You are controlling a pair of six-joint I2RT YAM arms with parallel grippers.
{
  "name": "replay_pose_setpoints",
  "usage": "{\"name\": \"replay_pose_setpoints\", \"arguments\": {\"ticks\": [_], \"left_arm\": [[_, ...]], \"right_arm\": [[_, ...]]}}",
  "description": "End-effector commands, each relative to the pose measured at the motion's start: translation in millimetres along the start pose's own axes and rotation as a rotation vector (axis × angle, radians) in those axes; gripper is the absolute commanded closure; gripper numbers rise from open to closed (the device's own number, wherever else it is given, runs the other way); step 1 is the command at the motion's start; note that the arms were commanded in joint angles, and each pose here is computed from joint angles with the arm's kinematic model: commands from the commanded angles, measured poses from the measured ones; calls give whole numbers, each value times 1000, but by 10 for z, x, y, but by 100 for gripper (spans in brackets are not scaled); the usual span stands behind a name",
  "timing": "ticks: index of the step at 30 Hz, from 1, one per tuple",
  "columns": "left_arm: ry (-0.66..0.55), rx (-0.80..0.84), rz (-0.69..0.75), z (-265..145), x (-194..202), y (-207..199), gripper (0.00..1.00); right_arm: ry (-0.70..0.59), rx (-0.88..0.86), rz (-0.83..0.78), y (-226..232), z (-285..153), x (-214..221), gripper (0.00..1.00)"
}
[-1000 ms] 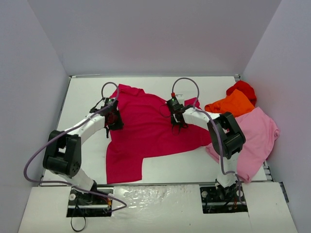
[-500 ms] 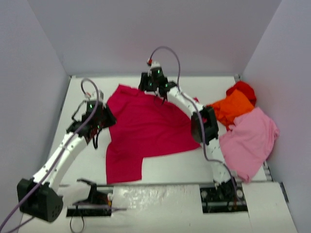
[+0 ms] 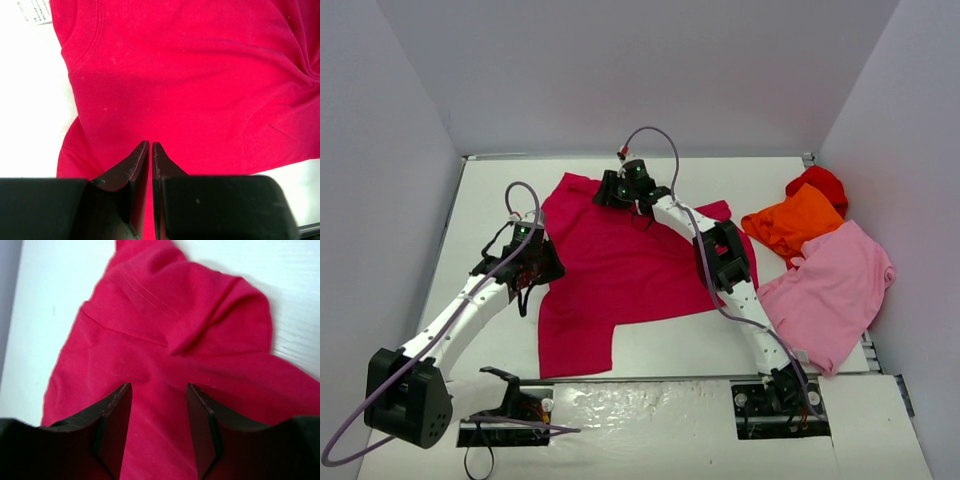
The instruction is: Fold and stack the t-shirts
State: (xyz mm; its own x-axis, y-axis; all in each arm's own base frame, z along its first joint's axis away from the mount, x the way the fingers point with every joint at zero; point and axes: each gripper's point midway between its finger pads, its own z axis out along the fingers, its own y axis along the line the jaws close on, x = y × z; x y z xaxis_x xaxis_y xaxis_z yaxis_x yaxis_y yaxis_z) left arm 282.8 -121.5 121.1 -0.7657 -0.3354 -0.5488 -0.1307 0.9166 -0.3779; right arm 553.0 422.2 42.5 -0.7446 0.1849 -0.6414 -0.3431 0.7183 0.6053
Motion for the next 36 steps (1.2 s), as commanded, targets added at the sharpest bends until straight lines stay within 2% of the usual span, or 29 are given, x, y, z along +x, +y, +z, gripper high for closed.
{"name": "replay_pose_setpoints", "arguments": {"ticks": [1, 7, 20, 23, 26, 29, 33, 36], "left_arm": [[-81, 49, 12, -116, -219, -149, 95], [-69, 61, 8, -114, -174, -154, 96], [-42, 53, 10, -60, -93, -118, 99], [-34, 54, 11, -31, -80, -119, 99], [-19, 40, 8, 33, -59, -100, 100], [-43, 55, 7, 90, -106, -129, 100], [-109, 65, 45, 166, -372, -241, 100], [-149, 75, 87, 161, -690, -436, 100]], "right_arm": [[-187, -161, 1, 561, -154, -627, 55], [-262, -232, 45, 619, -61, -684, 54], [-232, -106, 77, 245, 165, -486, 55], [-217, -97, 82, 193, 195, -420, 57], [-161, -101, 54, 212, 145, -248, 63], [-241, -58, -103, 414, -193, -343, 60], [-336, -49, -187, 827, -761, -910, 59], [-368, 11, -234, 946, -1106, -1211, 58]]}}
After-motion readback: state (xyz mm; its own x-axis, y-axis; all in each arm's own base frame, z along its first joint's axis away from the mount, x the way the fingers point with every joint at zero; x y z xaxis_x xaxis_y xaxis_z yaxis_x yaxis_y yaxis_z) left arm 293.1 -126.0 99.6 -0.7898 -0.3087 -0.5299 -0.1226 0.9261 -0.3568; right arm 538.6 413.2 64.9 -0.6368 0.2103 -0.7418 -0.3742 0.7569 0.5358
